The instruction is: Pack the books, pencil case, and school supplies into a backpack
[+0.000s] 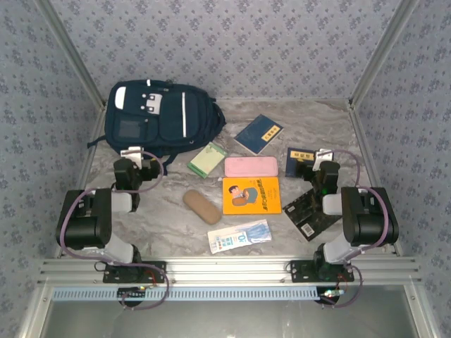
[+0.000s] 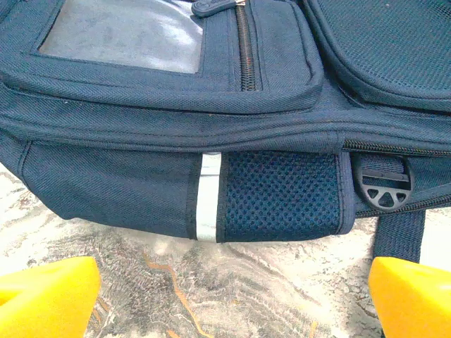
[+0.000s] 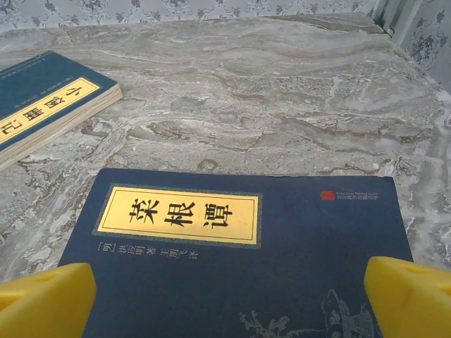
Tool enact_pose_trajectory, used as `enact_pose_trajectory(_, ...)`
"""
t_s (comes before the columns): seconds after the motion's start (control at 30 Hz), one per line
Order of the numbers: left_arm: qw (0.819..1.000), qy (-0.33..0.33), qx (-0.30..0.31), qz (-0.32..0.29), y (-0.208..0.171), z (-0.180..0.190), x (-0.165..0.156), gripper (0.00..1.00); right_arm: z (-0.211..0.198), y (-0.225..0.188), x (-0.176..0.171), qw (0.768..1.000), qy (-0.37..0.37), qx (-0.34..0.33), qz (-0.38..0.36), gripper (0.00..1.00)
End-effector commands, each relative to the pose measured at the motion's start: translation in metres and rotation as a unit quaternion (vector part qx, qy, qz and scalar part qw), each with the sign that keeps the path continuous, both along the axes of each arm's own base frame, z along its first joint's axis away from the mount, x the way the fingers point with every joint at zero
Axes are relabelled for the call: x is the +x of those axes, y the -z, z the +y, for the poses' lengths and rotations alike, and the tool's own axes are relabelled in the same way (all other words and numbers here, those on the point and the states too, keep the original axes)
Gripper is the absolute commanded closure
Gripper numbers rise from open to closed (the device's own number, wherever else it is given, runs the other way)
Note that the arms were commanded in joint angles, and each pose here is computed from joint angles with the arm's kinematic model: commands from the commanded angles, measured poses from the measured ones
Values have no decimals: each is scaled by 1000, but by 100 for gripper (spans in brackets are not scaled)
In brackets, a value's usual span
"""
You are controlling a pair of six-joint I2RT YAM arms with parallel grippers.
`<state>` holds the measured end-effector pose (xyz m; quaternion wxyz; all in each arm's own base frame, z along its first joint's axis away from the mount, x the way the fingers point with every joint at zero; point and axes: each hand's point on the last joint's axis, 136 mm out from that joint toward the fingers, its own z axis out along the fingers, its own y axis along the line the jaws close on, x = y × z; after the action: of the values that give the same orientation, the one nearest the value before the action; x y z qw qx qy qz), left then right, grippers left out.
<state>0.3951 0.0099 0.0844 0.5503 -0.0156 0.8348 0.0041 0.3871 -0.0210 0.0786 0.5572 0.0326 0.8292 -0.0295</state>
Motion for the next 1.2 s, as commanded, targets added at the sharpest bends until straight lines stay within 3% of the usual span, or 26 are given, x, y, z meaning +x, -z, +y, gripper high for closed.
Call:
enact_pose_trajectory(0.0,1000,-4,1,-7,-5,0,3,2,1,-8,5,1000,-5,-1,-7,0)
enact_pose_trajectory(0.33,1000,-4,0,-6,-4,0,3,2,1,-8,6,1000,-4,-3,-8,0)
enact_pose_trajectory(0.47,999,-19,28,-16,-6,-2,0,2,1,-8,5,1000,-4,-3,-8,0)
enact_pose_trajectory(1.03,1000,-18,16,-11,-5,1,2,2,0,-7,5,1000,-8,5,-7,0)
enact_pose_trajectory(1.17,999,-28,27,-15,-31,2,-1,2,16,-16,3,999,-49,-4,-15,0)
